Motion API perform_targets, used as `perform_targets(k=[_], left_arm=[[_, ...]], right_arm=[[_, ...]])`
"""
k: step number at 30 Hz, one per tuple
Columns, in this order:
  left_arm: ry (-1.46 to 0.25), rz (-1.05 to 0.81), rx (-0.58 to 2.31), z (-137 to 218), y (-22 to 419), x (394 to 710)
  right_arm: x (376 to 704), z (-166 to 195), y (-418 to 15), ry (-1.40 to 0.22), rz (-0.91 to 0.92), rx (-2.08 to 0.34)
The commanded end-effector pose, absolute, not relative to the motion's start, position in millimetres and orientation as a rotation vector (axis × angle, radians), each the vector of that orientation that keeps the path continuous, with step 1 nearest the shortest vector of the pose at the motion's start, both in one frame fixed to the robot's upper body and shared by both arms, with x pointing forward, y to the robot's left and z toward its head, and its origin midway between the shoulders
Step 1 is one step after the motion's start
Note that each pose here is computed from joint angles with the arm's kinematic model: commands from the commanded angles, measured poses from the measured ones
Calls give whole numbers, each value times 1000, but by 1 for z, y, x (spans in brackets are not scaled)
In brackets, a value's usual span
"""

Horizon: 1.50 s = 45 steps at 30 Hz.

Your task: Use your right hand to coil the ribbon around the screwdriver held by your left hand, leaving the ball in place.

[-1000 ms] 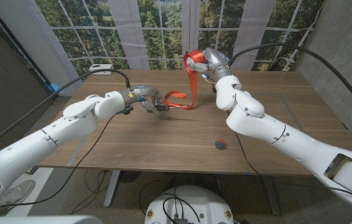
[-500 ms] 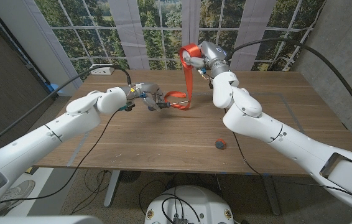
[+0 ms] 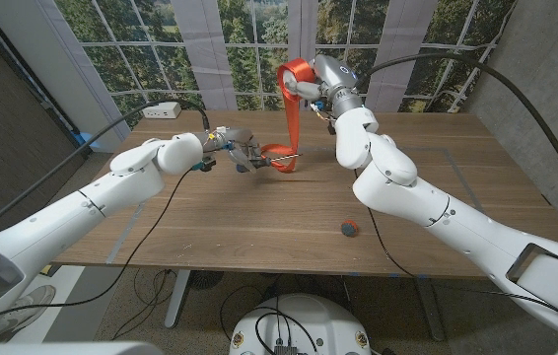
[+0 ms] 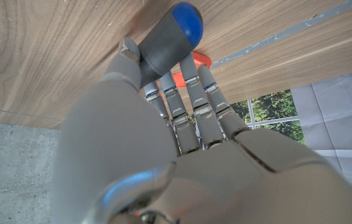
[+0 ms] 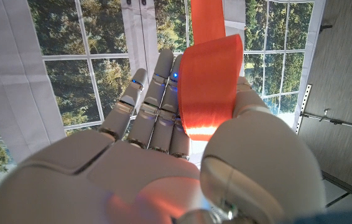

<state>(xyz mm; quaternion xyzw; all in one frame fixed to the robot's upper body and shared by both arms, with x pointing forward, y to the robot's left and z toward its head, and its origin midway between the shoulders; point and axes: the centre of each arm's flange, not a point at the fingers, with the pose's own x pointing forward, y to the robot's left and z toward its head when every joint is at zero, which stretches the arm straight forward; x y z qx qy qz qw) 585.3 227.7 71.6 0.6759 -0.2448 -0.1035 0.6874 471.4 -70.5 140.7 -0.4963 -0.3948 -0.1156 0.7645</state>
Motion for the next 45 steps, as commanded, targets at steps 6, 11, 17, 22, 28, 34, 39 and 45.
perform_targets(k=[6, 11, 17, 22, 28, 34, 39, 45], left_arm=[[-553, -223, 1485, 101, 225, 598], [-563, -217, 1512, 107, 221, 597], [-562, -199, 1525, 111, 221, 597], [-556, -192, 1526, 114, 219, 598], [-549, -157, 1527, 117, 216, 599], [-538, -138, 1497, 122, 215, 603], [-547, -90, 1493, 130, 211, 602], [-565, -87, 1482, 137, 203, 603]], right_arm=[[450, 143, -62, -925, -227, -1069], [445, 142, -63, -938, -239, -1070], [437, 140, -70, -957, -214, -1022], [430, 137, -71, -972, -198, -1014], [420, 134, -80, -969, -227, -1009], [408, 128, -90, -970, -250, -1006], [395, 121, -99, -946, -305, -1007], [385, 109, -109, -921, -374, -1008]])
